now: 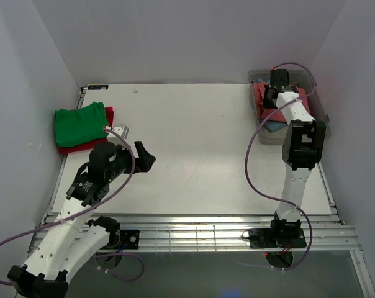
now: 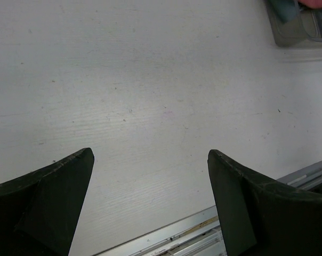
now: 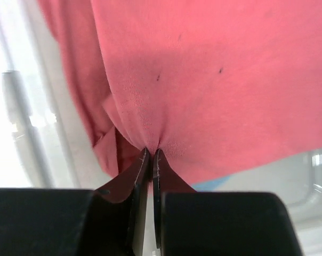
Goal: Fold and stack the t-shirts
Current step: Grab the tshirt from the pile, then move the tshirt to the center of the board
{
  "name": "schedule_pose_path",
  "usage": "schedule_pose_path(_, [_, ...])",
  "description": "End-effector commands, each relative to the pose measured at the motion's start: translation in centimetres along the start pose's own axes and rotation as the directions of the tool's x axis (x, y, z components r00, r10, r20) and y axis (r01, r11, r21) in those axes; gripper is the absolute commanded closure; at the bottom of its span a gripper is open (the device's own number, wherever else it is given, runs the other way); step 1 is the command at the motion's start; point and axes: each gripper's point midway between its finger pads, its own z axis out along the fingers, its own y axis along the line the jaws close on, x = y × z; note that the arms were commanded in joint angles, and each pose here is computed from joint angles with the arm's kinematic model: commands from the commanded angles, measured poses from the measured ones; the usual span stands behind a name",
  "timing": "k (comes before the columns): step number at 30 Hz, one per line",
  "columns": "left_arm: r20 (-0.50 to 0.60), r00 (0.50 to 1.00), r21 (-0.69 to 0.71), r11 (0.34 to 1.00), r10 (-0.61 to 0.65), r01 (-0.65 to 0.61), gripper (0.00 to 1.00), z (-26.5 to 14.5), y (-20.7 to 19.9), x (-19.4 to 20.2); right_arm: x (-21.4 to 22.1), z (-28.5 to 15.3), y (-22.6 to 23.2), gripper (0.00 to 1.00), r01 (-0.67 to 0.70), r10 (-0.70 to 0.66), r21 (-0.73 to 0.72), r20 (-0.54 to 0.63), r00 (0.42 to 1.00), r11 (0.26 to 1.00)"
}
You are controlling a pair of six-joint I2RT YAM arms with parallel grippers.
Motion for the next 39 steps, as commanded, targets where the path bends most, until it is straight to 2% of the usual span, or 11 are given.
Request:
schedule_pose_path(1, [0.048, 0.999, 0.056, 0.998, 0.001, -0.003, 0.02, 0.1, -1.2, -1.4, -10.1, -11.3, 1.1, 0.92, -0.006, 0.024, -0.065, 0.280, 0.960, 0.998])
schedule_pose_path(9, [0.029, 0.999, 0.117, 0.993, -0.030, 0.026, 0.02, 1.4, -2.3, -1.1, -16.1, -30.2, 10.3, 0.92, 0.163, 0.035, -0.313, 0.543, 0.839, 0.936])
schedule_pose_path(11, [0.042, 0.998, 0.134, 0.990, -0.036, 0.030, 0.02, 1.4, -2.7, -1.5, -15.2, -33.4, 14.8, 0.92, 0.225, 0.060, -0.456, 0.530, 0.846, 0.861])
schedule_pose_path(14, [0.057, 0.998, 0.145, 0.989, -0.036, 0.028, 0.02, 1.3, -3.1, -2.2, -15.3, -40.6, 20.5, 0.92, 0.333, 0.154, -0.686, 0.546, 0.824, 0.647])
schedule_pose_path(18, [0.064, 0.997, 0.152, 0.988, -0.046, 0.036, 0.02, 1.0, -3.4, -2.9, -17.0, -50.5, 19.9, 0.92, 0.414, 0.328, -0.750, 0.620, 0.713, 0.517])
schedule_pose_path(21, [0.080, 0.994, 0.155, 0.986, -0.070, 0.057, 0.02, 0.3, -3.6, -3.1, -16.9, -50.9, 17.6, 0.92, 0.358, 0.355, -0.715, 0.639, 0.682, 0.601])
schedule_pose_path(25, [0.085, 0.991, 0.158, 0.983, -0.103, 0.089, 0.02, -0.4, -3.5, -2.7, -11.0, -43.7, 16.6, 0.92, 0.217, 0.269, -0.692, 0.521, 0.810, 0.689])
schedule_pose_path(26, [0.092, 0.989, 0.162, 0.982, -0.115, 0.099, 0.02, -0.7, -3.5, -2.7, -5.9, -37.4, 17.2, 0.92, 0.150, 0.193, -0.678, 0.402, 0.895, 0.720])
schedule_pose_path(30, [0.058, 0.989, 0.144, 0.981, -0.137, 0.127, 0.02, -1.0, -3.2, -1.7, 7.6, -29.3, 14.8, 0.92, 0.014, 0.122, -0.597, 0.187, 0.975, 0.802])
schedule_pose_path(35, [0.072, 0.985, 0.090, 0.985, -0.156, 0.149, 0.03, -2.0, -2.4, -2.0, 21.5, -24.3, 10.9, 0.49, -0.079, 0.064, -0.423, -0.049, 0.997, 0.903])
schedule_pose_path(39, [0.087, 0.984, 0.127, 0.981, -0.156, 0.144, 0.09, -1.2, -3.2, -3.0, 18.9, -26.0, 11.0, 0.32, 0.013, 0.019, -0.405, 0.074, 0.997, 0.914])
